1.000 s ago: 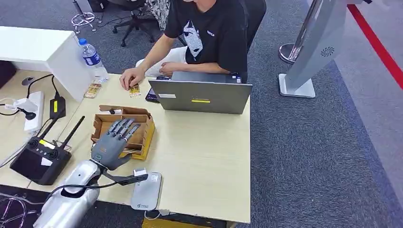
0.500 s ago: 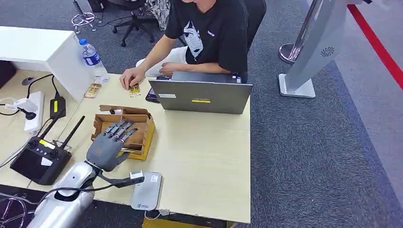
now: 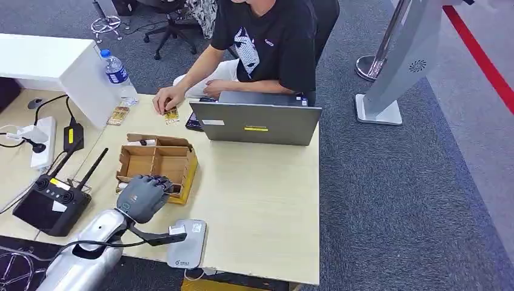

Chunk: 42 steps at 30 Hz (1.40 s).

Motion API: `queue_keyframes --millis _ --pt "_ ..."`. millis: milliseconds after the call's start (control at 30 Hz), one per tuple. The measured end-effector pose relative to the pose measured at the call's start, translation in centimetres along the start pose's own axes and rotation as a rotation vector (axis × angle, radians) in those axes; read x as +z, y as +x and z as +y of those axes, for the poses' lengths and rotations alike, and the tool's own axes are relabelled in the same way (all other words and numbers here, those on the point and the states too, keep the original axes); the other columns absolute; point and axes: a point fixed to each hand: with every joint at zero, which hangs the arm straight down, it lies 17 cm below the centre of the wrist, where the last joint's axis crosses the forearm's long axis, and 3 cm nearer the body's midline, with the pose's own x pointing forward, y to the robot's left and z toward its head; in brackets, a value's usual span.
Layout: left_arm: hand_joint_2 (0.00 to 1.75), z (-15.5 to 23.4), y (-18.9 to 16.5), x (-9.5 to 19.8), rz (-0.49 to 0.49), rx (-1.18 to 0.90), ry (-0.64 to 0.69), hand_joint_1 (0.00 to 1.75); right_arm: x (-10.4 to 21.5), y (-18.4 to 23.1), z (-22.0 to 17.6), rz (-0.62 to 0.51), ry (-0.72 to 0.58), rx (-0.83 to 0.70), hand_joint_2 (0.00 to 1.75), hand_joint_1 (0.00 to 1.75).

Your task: Pass the card to the sensor for recognition and then transmit it.

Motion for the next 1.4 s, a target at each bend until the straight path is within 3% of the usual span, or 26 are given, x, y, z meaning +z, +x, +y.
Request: queue_keyframes --millis 267,400,533,800,1000,1133,1400 --pt "1.75 -1.1 -0.7 0.1 0.010 -0.016 -0.066 1.75 0.0 -0.1 0.1 0.003 0.006 0.012 1.75 0.00" --pt "1.75 0.5 -1.2 0.0 0.003 -0.025 0.003 1.75 0.0 -0.1 0.0 0.001 0.004 0.012 1.75 0.00" --pt "1.75 5.9 -1.8 -1.5 -0.020 -0.038 0.135 1.75 0.0 -0.1 0.0 -0.001 0.004 0.013 1.75 0.00" --pt "1.75 23.7 -5.9 -7.4 -0.021 -0.041 0.351 1.75 -0.1 -0.1 0.4 0.008 0.003 0.032 1.75 0.00" --pt "1.75 36.4 -8.5 -9.9 0.037 -0.106 0.472 1.75 -0.2 -0.2 0.8 0.016 0.010 0.048 1.75 0.00" --pt "1.75 38.5 -8.9 -10.5 0.046 -0.122 0.494 1.75 -0.2 -0.2 1.0 0.018 0.014 0.048 1.75 0.00" --pt "1.75 39.1 -8.8 -11.0 0.045 -0.125 0.497 1.75 -0.2 -0.3 1.2 0.018 0.016 0.047 1.75 0.00"
